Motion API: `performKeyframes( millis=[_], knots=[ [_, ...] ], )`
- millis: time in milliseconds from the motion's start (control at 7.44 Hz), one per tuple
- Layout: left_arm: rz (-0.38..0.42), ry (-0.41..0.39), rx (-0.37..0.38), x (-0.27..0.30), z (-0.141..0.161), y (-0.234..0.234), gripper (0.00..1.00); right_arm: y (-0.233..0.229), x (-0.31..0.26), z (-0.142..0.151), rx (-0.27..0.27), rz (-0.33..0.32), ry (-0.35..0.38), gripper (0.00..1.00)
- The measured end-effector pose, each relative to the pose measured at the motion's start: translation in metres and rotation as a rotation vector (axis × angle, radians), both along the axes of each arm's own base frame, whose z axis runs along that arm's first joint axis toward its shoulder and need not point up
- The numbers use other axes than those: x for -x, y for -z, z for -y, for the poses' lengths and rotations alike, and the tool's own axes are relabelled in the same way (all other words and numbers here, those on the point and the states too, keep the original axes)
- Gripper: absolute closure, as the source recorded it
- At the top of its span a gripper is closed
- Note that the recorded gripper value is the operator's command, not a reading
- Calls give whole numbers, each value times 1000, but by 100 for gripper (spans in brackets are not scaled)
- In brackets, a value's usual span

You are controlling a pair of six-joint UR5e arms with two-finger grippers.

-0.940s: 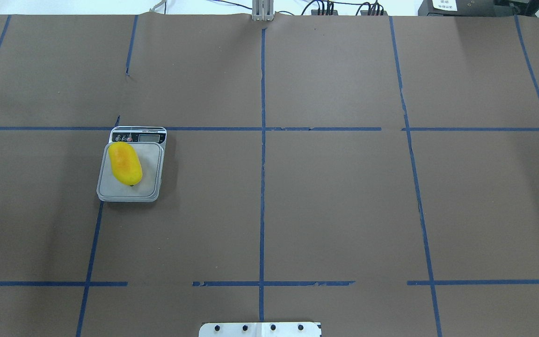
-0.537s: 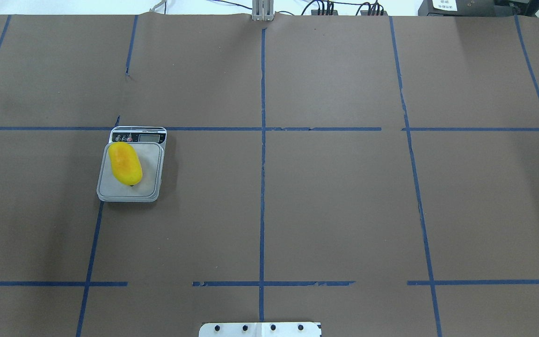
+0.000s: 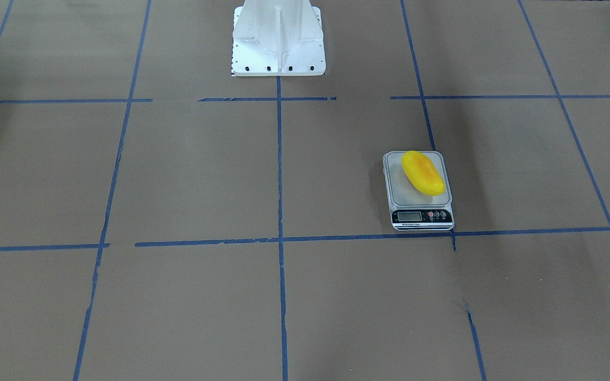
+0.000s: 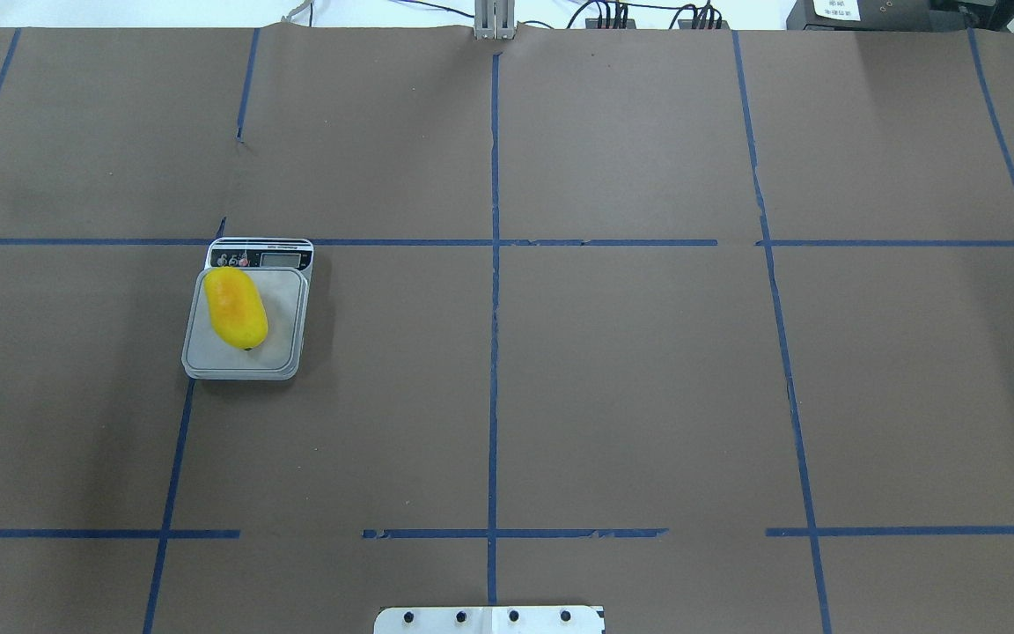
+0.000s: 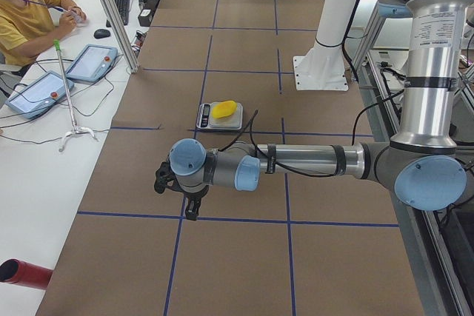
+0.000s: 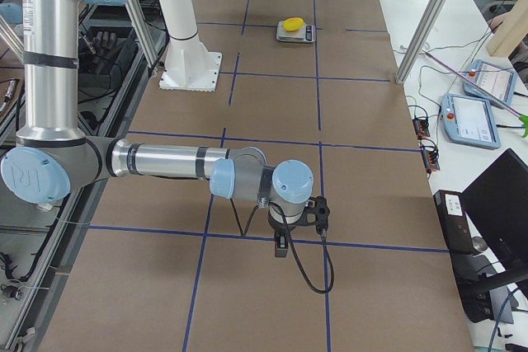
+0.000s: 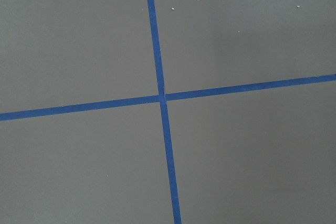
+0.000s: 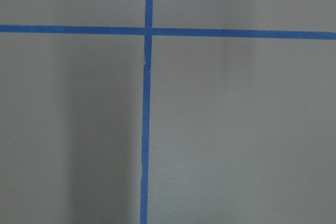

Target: Weigh mango

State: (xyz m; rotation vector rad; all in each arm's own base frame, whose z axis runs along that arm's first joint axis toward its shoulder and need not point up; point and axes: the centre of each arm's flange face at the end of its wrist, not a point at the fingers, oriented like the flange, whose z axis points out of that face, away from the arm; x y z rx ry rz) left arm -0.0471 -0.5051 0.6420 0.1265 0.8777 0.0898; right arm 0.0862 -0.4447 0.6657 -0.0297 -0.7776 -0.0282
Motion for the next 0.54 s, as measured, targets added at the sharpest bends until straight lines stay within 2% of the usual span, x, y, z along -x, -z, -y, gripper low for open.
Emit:
performKeyframes(
  millis=[537],
  knots=[
    [3, 3, 4, 0, 0, 0, 0, 0, 0, 0, 0, 0, 0, 0]
  ],
)
